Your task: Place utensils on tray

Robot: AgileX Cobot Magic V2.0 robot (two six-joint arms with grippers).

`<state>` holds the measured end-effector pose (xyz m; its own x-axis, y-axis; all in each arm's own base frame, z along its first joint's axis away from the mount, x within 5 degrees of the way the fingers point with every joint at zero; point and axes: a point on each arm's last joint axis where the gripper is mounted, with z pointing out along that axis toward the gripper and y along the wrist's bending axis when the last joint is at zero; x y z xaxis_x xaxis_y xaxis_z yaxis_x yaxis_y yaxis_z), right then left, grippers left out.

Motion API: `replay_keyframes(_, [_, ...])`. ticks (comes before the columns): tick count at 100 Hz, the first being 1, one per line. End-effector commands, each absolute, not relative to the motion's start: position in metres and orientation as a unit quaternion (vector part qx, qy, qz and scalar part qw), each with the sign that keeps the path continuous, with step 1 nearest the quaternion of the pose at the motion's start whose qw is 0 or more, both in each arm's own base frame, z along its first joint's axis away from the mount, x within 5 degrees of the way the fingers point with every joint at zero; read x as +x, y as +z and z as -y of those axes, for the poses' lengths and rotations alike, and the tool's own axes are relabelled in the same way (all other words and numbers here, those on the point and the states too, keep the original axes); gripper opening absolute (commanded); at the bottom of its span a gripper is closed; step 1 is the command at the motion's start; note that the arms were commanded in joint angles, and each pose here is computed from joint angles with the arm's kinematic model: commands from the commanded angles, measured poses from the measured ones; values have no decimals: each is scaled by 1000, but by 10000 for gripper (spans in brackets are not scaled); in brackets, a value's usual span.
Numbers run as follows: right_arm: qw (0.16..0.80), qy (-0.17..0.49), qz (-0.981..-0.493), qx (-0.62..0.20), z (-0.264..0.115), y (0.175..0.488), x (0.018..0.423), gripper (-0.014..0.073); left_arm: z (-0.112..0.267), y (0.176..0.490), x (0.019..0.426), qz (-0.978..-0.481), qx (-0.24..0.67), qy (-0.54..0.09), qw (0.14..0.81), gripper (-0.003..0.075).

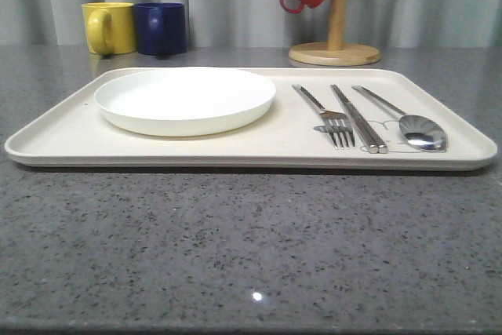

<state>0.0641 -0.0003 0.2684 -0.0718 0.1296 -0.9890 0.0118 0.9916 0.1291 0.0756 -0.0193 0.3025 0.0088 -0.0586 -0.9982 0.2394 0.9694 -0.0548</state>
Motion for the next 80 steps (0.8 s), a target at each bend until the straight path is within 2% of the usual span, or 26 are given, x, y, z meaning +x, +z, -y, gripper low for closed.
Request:
replay_keyframes(1, [727, 39, -683, 48, 1, 270, 56, -69, 17, 318, 75, -663, 49, -108, 739, -18])
replay_keyframes(17, [749, 40, -660, 46, 1, 243, 45, -69, 17, 318, 75, -663, 49, -108, 739, -18])
replay_keyframes(39, [761, 39, -647, 44, 1, 216, 54, -69, 17, 318, 75, -663, 49, -108, 739, -18])
replay_keyframes(80, [765, 39, -642, 44, 1, 218, 53, -69, 17, 318, 75, -663, 49, -108, 739, -18])
